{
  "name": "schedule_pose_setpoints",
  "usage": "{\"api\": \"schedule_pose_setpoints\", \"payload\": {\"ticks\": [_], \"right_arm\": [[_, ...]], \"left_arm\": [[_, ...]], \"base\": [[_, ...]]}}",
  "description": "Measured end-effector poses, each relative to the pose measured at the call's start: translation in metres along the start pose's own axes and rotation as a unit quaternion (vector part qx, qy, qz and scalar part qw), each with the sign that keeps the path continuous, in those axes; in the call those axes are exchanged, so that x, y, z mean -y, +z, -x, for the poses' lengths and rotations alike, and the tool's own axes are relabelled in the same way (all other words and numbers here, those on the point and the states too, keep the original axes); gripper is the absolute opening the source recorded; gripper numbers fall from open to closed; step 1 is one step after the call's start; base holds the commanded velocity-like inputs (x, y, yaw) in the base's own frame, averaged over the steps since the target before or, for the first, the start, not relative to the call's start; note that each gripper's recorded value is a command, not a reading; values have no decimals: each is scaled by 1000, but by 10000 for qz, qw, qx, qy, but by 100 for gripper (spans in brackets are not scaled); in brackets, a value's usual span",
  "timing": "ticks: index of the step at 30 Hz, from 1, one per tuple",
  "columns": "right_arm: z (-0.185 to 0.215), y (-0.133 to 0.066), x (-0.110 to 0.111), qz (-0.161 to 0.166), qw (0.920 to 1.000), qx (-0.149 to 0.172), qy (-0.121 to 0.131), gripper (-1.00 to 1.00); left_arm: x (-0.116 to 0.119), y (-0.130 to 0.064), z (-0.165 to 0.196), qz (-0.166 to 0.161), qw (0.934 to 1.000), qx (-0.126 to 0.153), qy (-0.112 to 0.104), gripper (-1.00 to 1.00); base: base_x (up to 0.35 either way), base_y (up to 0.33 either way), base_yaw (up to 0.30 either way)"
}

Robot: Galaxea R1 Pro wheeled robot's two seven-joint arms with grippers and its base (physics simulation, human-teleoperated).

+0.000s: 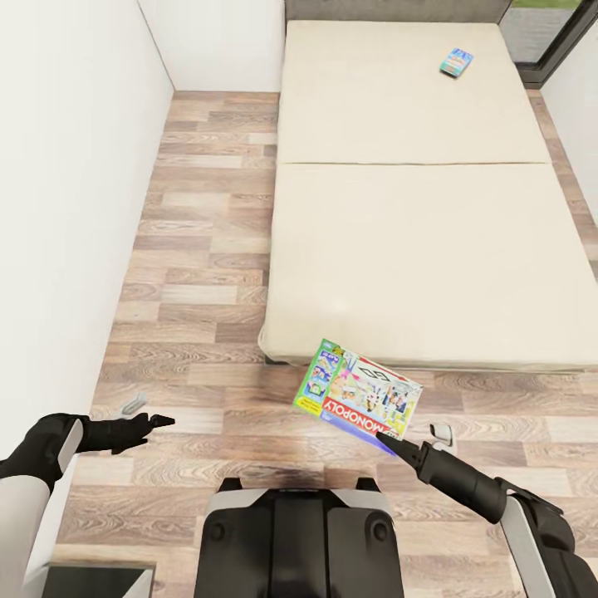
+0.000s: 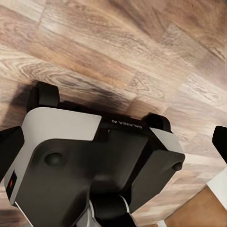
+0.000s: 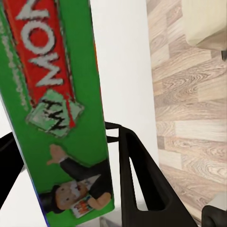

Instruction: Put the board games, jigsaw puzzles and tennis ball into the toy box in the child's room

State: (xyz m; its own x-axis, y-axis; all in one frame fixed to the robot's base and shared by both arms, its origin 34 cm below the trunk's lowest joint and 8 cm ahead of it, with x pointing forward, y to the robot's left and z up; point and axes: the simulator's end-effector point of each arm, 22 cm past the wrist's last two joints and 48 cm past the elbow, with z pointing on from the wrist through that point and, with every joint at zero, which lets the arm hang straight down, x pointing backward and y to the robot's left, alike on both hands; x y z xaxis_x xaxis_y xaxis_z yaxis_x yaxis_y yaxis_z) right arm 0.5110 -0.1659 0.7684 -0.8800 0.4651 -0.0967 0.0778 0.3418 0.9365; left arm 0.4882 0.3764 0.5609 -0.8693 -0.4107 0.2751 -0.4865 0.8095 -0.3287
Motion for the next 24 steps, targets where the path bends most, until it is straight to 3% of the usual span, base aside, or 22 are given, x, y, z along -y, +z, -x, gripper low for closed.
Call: {"api": "schedule_pose_setpoints", "payload": {"ticks": [24], "right_arm": [[18,-11,-6,-89,9996,205,-161,-100]], "left_arm": [[13,-16,11,-85,9998,162,69,100]], "base": [[0,0,0]]}}
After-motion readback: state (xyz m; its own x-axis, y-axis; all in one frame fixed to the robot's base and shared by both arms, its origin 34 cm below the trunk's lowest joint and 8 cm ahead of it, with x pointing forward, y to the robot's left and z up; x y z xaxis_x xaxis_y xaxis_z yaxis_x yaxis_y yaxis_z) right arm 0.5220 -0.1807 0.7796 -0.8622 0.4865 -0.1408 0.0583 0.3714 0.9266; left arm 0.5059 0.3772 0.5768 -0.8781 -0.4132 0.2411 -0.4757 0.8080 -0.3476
